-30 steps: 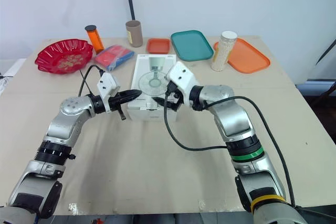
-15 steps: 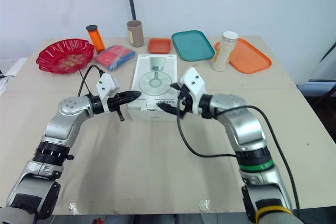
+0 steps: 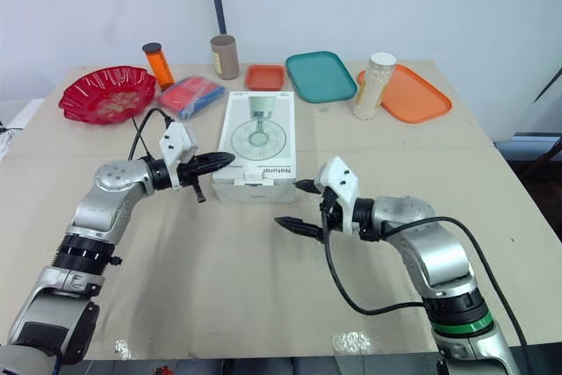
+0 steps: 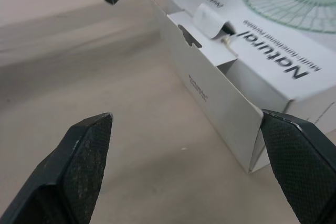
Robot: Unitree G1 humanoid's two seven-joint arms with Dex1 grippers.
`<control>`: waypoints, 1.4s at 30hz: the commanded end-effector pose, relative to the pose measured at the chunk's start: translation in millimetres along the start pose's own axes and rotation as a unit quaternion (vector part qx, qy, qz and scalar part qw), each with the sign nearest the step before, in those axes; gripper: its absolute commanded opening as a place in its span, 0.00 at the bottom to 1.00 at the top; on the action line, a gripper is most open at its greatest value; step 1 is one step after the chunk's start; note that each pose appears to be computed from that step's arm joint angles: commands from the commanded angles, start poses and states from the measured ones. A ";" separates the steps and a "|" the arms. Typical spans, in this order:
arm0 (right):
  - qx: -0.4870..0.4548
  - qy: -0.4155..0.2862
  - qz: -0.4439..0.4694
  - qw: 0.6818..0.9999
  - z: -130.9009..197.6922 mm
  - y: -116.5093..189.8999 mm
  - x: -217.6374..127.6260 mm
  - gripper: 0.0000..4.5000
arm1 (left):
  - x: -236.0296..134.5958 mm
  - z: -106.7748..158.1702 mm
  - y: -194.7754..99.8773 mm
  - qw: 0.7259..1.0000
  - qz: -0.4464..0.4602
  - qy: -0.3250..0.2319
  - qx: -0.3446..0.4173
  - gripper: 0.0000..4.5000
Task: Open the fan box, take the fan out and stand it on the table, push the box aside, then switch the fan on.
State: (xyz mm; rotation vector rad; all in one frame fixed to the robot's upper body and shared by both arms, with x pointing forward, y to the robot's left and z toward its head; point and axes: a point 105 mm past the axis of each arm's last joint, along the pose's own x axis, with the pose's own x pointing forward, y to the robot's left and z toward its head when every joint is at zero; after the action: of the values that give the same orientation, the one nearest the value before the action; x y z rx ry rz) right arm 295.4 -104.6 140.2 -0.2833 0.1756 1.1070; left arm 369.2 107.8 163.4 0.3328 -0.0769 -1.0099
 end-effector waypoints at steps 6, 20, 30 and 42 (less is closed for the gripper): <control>-0.013 -0.008 0.049 0.999 2.6 19.2 -4.9 1.00 | -0.4 1.4 4.2 1.000 0.001 0.005 0.010 0.02; 0.007 0.046 -0.003 0.999 -31.4 2.4 -12.0 1.00 | 1.7 2.6 6.3 1.000 0.002 0.002 0.015 0.02; -0.009 0.010 0.023 1.000 -17.1 9.7 1.8 1.00 | 3.4 2.9 6.9 1.000 0.001 0.002 0.018 0.02; 0.033 -0.106 0.131 0.985 30.3 42.0 -11.8 1.00 | -6.7 5.5 16.3 0.999 0.005 0.008 0.032 0.02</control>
State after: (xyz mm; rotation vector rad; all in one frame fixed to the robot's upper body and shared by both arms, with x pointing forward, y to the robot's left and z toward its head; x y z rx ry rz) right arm 260.1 -90.3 149.6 -0.0928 0.1282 1.3390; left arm 375.6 111.5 166.1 0.3719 -0.0820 -1.0121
